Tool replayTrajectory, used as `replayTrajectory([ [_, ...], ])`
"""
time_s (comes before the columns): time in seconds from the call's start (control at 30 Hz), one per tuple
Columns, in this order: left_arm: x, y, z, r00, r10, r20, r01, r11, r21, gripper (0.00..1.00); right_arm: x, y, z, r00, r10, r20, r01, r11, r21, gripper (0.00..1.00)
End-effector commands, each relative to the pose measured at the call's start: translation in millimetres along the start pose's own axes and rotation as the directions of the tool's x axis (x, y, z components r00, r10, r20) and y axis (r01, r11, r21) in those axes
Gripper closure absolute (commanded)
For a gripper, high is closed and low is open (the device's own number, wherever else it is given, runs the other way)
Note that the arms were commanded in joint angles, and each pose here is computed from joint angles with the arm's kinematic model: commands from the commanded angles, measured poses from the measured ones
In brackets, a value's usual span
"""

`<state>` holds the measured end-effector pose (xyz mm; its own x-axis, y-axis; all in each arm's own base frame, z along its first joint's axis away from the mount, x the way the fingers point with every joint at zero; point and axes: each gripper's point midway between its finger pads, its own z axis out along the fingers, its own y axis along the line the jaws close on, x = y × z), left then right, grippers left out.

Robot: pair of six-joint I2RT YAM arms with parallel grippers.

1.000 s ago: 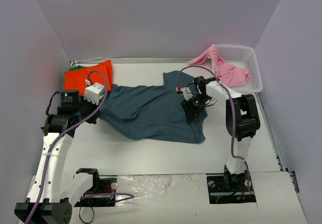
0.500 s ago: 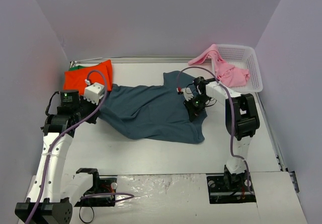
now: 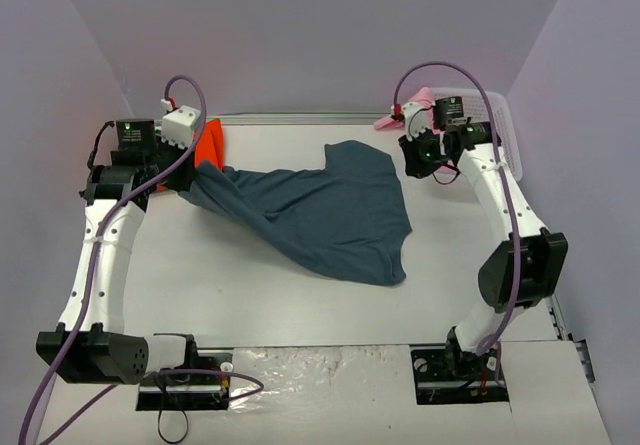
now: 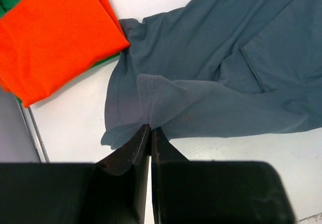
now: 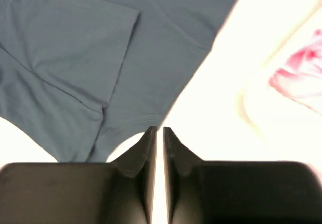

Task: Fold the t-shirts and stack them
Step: Flatten out the tshirt

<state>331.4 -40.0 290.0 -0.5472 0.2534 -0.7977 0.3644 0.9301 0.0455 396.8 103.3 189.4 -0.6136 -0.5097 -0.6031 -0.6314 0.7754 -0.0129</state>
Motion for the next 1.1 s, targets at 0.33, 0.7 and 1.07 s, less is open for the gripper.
replayTrajectory([
  [0.33,1.5,-3.1,-5.0,0.999,-0.038,0.022,0.038,0.999,-0.007,0.98,100.7,68.3,58.3,0.953,0.068,-0.294,-0.171,0.925,-0.34,0.66],
  [0.7,18.1,-7.3,0.0,0.999,-0.039,-0.001,0.039,0.999,0.004,0.98,120.7,93.2,81.9,0.925,0.07,-0.373,-0.258,0.837,-0.483,0.64],
  [1.07,25.1,-8.6,0.8,0.999,-0.033,-0.004,0.033,0.999,0.007,0.98,133.0,103.2,96.6,0.903,0.053,-0.427,-0.298,0.792,-0.533,0.63],
])
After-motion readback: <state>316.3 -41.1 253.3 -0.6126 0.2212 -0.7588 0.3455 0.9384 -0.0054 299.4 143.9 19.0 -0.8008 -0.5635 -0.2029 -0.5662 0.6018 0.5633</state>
